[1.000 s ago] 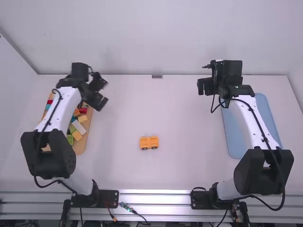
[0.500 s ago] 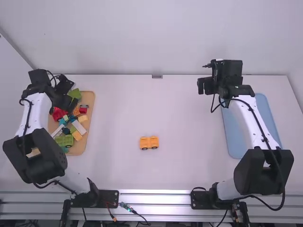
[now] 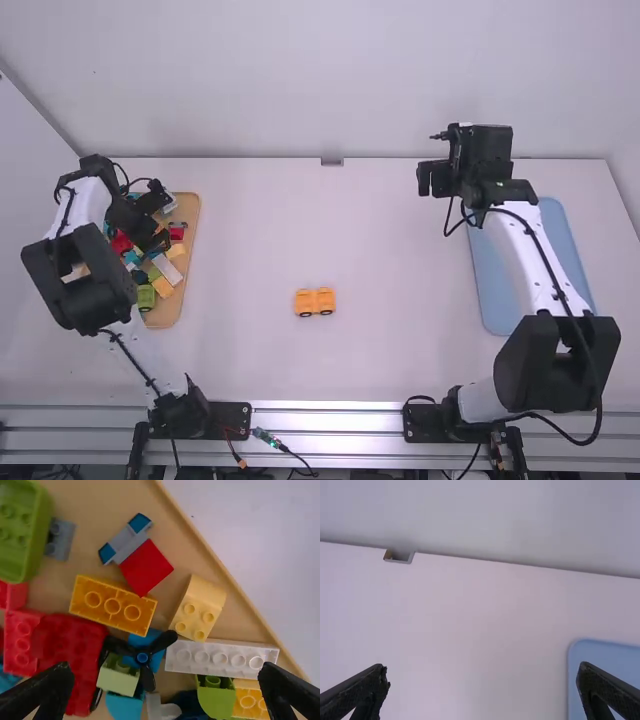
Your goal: Assemble lego blocks to make yellow taxi
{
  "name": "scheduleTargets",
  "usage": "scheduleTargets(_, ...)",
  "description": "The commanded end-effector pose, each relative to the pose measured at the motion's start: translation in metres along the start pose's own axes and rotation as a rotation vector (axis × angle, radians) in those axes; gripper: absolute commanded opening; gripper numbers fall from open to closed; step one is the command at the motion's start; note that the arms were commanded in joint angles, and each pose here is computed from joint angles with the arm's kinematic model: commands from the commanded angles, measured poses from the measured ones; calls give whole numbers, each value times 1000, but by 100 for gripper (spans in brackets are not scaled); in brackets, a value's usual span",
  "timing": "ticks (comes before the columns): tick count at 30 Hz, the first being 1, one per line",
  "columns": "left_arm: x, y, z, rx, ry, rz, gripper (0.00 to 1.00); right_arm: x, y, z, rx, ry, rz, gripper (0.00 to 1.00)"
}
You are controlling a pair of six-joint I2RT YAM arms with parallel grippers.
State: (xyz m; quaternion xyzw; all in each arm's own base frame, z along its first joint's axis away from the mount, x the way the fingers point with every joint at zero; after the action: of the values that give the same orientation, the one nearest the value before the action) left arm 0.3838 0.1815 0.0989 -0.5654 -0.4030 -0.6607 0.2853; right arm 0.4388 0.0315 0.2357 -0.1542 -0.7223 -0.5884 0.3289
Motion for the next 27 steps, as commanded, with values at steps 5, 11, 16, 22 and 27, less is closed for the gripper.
scheduleTargets(5,-15,2,-5,-153,-131,32,100,14,22,13,26,2,-59,99)
scheduleTargets(11,-29,-6,-13,-194,-154,91,87,13,24,18,40,-17,-58,99)
scheduleTargets(16,-36,-12,-22,-192,-186,115,85,13,25,23,47,-10,-62,99)
scheduleTargets(22,-50,-19,-30,-203,-206,123,81,13,25,19,42,-17,-63,99)
scheduleTargets(27,-62,-20,-27,-207,-172,108,81,13,24,19,41,-16,-59,99)
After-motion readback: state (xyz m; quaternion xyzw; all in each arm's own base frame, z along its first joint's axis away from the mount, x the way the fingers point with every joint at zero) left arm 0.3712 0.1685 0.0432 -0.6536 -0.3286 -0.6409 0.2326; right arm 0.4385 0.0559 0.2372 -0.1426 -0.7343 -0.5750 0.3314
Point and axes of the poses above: each hand's point on the last joint's axis, 136 mm out from that joint toward the fingers, its own x axis back along the fingers, its own z axis along the line the jaws close on, y = z × x, the point moved 3 cm from there along x, back along the fingers, and after that the axes turned 8 degrees about x, right-handed, at the moved point
